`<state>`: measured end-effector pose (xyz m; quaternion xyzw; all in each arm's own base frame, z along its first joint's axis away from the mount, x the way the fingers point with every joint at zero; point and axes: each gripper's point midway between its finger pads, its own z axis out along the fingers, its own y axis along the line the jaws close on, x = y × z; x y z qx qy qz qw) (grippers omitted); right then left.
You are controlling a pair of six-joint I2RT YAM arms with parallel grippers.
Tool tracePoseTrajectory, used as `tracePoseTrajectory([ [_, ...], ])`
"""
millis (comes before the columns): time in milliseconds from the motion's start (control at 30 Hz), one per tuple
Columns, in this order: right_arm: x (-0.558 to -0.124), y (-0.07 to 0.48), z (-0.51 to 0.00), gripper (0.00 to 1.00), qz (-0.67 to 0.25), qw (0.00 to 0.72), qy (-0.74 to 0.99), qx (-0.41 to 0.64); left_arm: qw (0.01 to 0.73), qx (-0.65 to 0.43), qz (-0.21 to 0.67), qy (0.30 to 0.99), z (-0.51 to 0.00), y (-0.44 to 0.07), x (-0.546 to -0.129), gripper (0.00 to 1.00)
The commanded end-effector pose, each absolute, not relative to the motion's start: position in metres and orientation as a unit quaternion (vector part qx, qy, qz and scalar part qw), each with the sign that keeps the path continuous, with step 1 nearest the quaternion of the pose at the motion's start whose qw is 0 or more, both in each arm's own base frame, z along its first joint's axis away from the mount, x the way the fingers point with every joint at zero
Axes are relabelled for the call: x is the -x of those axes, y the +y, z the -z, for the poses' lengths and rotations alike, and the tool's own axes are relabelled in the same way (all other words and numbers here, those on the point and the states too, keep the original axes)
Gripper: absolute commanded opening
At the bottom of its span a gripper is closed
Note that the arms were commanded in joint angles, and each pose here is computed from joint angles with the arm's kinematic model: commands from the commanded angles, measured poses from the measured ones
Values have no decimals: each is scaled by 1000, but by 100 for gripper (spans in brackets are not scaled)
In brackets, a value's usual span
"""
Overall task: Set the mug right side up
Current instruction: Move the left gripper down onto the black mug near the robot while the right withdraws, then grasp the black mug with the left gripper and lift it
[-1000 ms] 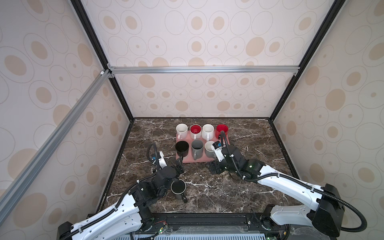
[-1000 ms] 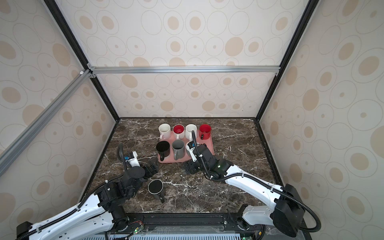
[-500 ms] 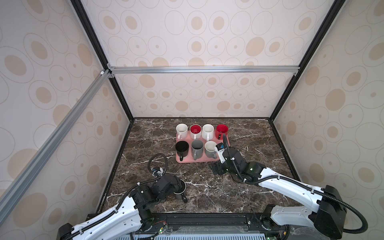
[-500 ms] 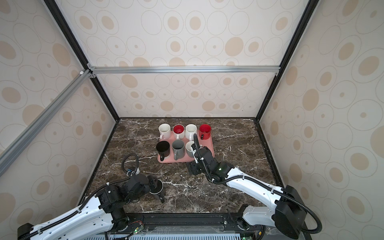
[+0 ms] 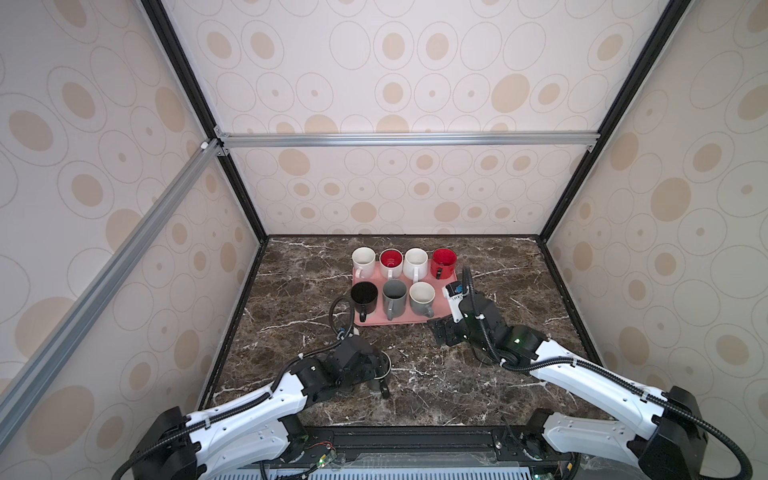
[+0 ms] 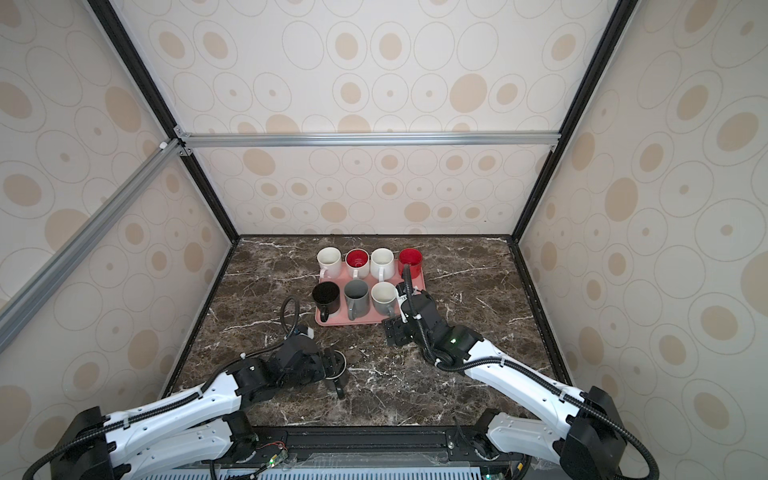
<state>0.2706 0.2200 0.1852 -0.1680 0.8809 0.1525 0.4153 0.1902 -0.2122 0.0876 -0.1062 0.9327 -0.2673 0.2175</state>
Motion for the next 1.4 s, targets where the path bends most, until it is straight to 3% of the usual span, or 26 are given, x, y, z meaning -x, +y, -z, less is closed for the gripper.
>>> tracePoseTrajectory([
  [0,-267,205,-181,85,-137,415,886,157,248,5,341,906,-127,-263,-209,86],
  [433,-260,177,-189,85,-116,431,885,129,228,-157,475,836,-165,-363,-220,86],
  [700,-260,167,-195,85,-111,442,883,114,285,-188,375,862,-173,-330,-228,86],
  [967,-265,169,-191,85,-112,438,886,105,284,-219,290,887,-157,-291,-196,81],
  [1167,-267,173,-185,85,-118,434,888,103,245,-264,273,892,-130,-292,-155,80],
  [1367,-267,173,-186,85,-121,434,887,100,244,-318,234,886,-112,-311,-140,74],
])
